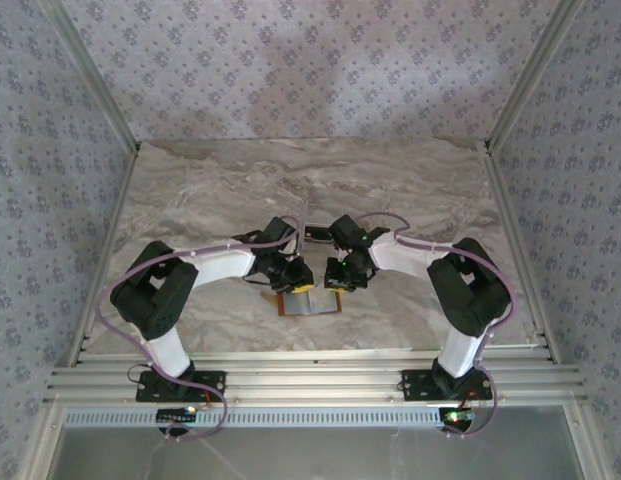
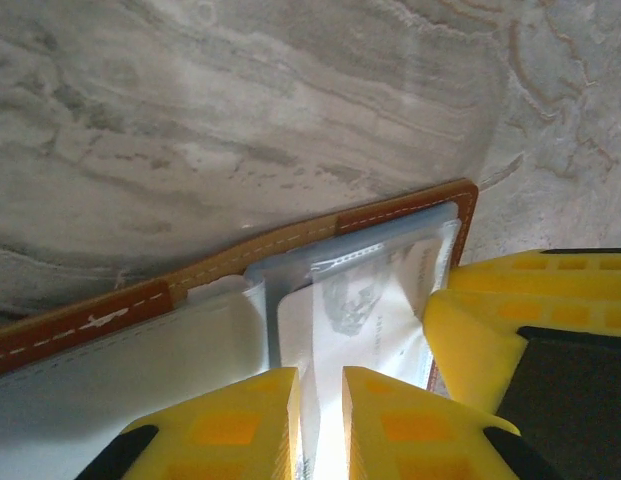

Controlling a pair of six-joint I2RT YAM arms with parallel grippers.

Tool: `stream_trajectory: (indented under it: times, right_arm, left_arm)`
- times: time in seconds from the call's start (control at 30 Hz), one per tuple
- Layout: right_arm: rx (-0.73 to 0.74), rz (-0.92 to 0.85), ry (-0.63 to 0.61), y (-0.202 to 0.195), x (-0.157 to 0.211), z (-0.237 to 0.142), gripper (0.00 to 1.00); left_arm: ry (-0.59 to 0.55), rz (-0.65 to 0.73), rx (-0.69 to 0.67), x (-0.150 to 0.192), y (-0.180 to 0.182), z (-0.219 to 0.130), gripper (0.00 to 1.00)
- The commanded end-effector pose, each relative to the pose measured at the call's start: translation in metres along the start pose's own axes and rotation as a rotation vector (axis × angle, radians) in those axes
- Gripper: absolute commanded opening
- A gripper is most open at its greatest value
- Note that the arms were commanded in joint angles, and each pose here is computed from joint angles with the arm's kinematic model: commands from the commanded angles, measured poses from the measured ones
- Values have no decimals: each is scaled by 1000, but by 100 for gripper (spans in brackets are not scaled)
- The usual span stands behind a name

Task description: Take the credit cards out of the card holder

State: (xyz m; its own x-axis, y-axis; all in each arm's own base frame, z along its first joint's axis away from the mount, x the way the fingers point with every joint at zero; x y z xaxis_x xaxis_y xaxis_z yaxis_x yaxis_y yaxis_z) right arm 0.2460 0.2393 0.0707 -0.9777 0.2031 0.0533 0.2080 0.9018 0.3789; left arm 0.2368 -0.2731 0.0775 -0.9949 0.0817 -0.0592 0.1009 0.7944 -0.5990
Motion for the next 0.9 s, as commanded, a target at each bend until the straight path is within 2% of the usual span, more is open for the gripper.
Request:
stream_trajectory:
  times: [0.0, 0.43, 0.87]
  right_arm:
    - [72, 3, 29, -13, 5, 12, 19]
    - [71, 5, 30, -14, 6, 10, 18]
    - [69, 2, 26, -14, 7, 7, 18]
  left_arm:
    - [-6, -12, 17, -1, -1, -3, 20]
    - [-11, -24, -43, 0, 12, -1, 21]
    - [23, -54, 40, 3, 13, 19, 21]
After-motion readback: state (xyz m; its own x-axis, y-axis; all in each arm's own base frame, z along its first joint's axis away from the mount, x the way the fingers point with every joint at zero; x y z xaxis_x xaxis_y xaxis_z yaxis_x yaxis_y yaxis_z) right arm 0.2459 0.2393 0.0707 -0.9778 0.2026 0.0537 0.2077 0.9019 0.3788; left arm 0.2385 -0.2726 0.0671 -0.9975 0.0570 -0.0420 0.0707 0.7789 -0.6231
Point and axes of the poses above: each hand's point on the last joint's axis, 136 mm out from that joint toward the fingers, its own z axis out along the fingers, its own y axis along the line the jaws close on, x = y × z, the point moved 5 cm from there along -z, back along the fingers, and after that the axes turned 12 degrees about z, right-handed, at the moved point
